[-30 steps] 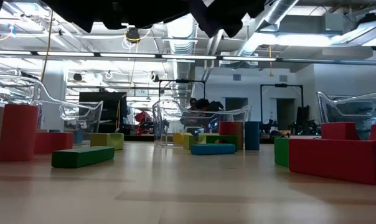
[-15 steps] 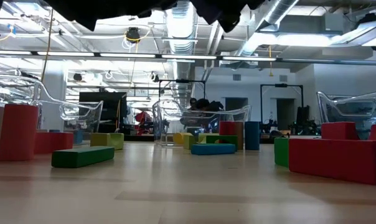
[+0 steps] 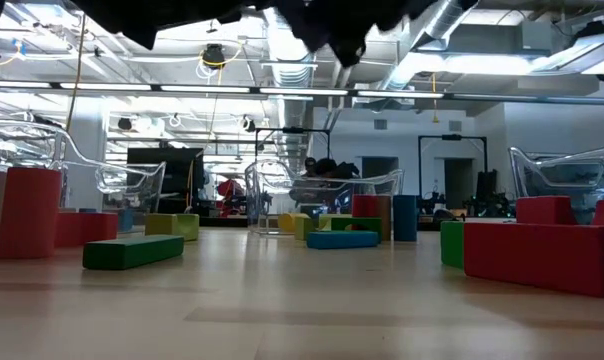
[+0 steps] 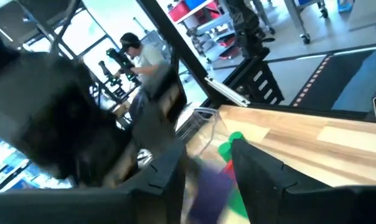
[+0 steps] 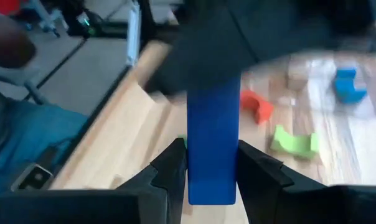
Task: Sort blocks by size
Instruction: Put the blue rectangular block into the right transparent bin
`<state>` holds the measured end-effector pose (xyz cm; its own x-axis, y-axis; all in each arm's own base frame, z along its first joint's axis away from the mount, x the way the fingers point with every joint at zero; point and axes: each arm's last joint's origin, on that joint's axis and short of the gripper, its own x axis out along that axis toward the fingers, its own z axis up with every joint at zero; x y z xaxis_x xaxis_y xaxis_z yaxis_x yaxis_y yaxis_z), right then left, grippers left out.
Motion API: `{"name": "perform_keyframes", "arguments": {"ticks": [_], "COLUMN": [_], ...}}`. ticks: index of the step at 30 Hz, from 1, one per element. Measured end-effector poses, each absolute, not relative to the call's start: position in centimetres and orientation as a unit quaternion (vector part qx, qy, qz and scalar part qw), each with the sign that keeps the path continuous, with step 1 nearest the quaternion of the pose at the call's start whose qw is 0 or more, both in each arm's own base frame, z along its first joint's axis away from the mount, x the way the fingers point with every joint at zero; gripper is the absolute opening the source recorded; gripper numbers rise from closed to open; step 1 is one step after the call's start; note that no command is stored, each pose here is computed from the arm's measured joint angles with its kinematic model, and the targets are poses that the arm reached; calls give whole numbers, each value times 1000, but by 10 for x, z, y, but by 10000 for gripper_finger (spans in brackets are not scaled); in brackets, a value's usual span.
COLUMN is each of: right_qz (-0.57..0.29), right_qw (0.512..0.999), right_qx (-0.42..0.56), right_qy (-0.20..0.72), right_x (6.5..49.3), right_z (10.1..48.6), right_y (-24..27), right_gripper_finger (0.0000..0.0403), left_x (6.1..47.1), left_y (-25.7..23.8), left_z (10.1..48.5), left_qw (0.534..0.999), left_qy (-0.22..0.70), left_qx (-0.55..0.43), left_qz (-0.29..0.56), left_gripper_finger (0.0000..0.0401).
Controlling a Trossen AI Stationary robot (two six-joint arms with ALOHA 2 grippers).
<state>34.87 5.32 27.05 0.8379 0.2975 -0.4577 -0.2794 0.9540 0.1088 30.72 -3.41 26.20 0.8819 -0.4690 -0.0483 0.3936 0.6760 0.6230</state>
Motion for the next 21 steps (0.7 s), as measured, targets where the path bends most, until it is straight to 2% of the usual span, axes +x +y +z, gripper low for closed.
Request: {"name": "perform_keyframes", "arguments": {"ticks": [9,16,21], "right_qz": [146,156,163], "right_qw": [959,958,956], "right_qx": [22,24,25], "right_qy": [241,241,244], "right_x": [351,347,347], "right_z": [269,273,272], "right_y": [48,49,49], "right_gripper_finger": [146,146,146], "left_x": [307,306,306], "left_y": [-34,-34,-34], "left_z": [256,255,253], "left_qw": [914,913,913], "left_qy": [-30,-22,-13], "left_qx": [322,323,322], "left_qz": [-244,-247,-249], "left_gripper_finger": [82,88,107]}}
